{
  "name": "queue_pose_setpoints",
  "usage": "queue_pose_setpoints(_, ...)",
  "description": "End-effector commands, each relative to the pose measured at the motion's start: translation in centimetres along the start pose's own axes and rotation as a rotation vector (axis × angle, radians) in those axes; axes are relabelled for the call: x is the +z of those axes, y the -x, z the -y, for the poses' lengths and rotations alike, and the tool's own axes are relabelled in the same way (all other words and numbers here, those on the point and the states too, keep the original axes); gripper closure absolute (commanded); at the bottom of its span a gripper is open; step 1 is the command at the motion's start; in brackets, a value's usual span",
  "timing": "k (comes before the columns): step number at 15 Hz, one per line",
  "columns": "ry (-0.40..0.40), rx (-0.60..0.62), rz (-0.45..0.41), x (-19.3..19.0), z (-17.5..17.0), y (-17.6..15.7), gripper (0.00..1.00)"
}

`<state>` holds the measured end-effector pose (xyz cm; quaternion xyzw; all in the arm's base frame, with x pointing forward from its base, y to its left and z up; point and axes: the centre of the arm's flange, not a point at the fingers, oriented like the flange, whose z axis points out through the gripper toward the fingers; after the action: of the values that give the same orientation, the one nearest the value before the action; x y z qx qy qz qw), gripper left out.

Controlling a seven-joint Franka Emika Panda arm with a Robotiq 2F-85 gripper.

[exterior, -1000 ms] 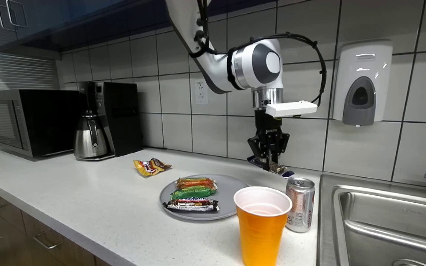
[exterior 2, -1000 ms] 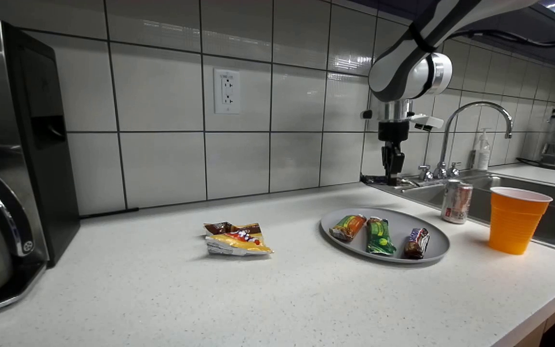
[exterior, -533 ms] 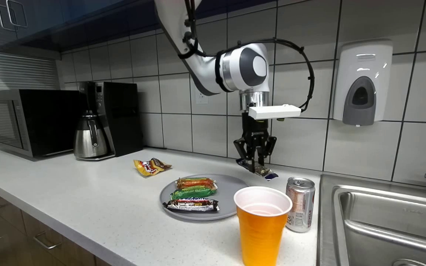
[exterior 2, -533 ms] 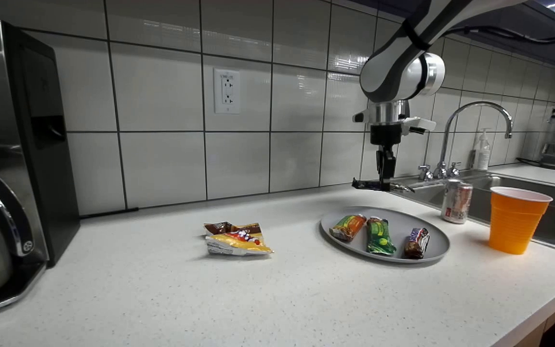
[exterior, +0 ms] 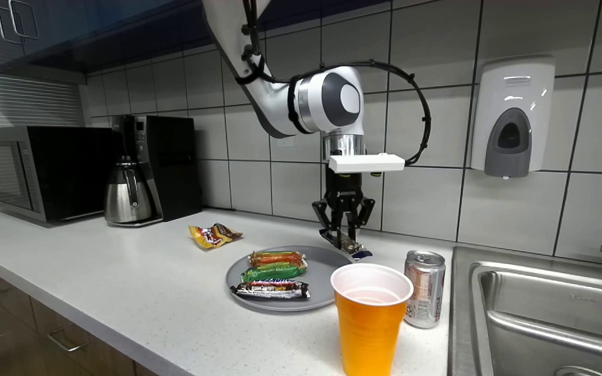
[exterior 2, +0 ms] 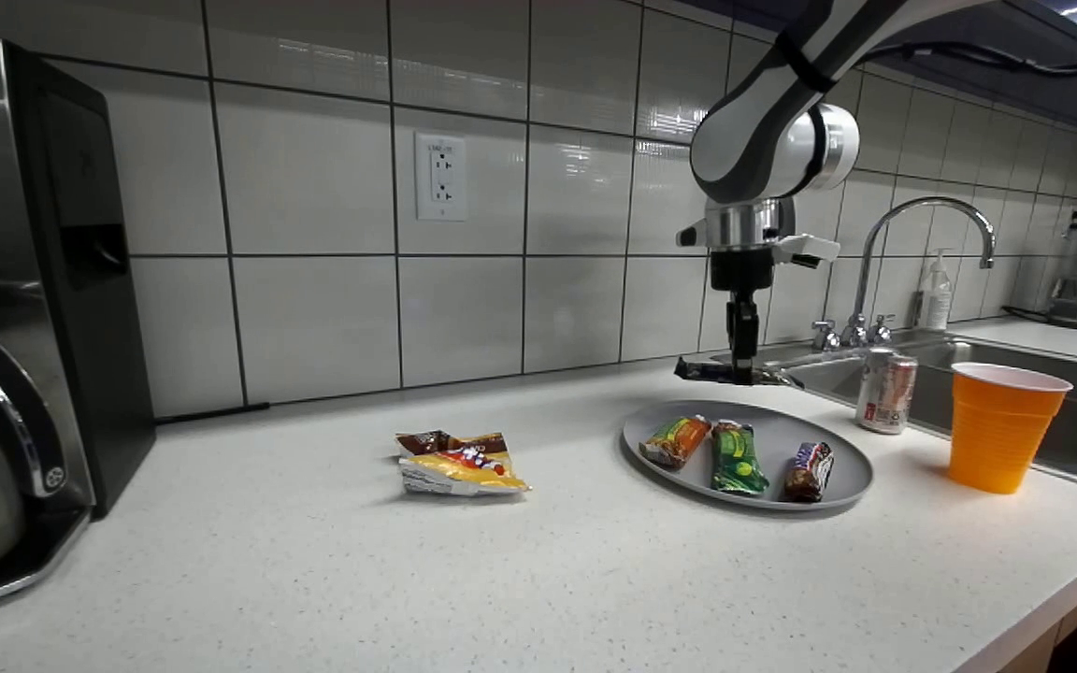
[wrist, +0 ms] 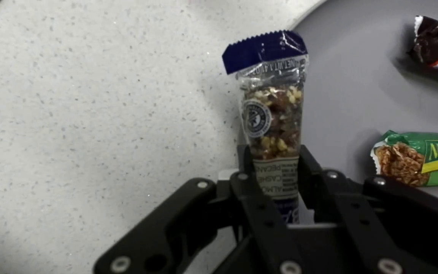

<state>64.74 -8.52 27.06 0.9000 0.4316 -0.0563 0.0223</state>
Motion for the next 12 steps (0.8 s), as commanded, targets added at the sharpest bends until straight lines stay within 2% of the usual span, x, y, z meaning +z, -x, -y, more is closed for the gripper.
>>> queue_pose_setpoints(1, -0.012, 0.077, -0.001, -1.1, 2.3, 0.8, 0.92)
queue_pose_setpoints(12, -0.034, 0.254, 0.018, 0.2, 3.2, 0.9, 0.92)
